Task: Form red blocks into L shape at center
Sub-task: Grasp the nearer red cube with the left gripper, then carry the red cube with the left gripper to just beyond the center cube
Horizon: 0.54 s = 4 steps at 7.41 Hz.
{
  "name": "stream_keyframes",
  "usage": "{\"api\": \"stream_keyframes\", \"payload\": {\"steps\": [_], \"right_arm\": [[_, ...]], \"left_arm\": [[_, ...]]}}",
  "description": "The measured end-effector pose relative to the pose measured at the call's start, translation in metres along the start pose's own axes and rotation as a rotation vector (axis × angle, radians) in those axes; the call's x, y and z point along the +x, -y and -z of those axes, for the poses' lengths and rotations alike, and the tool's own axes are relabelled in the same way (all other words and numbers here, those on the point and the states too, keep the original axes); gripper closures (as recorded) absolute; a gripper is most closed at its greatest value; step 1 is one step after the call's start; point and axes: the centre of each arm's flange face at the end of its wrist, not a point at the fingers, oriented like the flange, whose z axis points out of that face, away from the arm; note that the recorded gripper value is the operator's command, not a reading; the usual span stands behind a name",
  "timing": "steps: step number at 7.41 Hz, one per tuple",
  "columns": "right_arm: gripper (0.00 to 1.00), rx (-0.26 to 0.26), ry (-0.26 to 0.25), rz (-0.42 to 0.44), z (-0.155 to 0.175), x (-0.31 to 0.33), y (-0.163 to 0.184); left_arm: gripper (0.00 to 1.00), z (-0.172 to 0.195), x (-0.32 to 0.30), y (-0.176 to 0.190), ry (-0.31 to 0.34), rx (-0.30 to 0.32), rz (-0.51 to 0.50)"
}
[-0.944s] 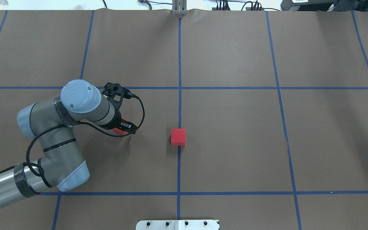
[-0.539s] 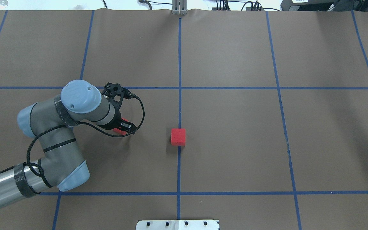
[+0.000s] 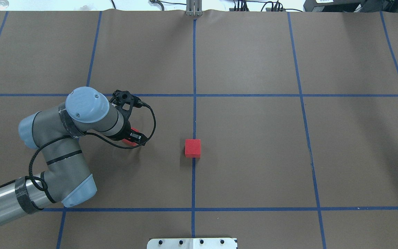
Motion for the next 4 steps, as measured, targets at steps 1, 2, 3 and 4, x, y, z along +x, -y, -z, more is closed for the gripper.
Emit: {"api": "stream_keyframes", "payload": {"steps": [1,2,3,4], "right_arm": [[0.0,0.0,0.0,0.0,0.0,0.0,0.0],[0.0,0.0,0.0,0.0,0.0001,-0.0001,0.0],[0.0,0.0,0.0,0.0,0.0001,-0.0001,0.0],[0.0,0.0,0.0,0.001,0.0001,-0.0001,0.0]], "left_arm": [[0.79,0.0,0.0,0.0,0.0,0.0,0.0],[1.0,0.0,-0.0001,0.0,0.0,0.0,-0.001],[1.0,0.0013,0.0008,0.0003,-0.002,0.002,-0.002],[1.0,0.0069,0.0034,0.0034,-0.006,0.009,-0.003]]}}
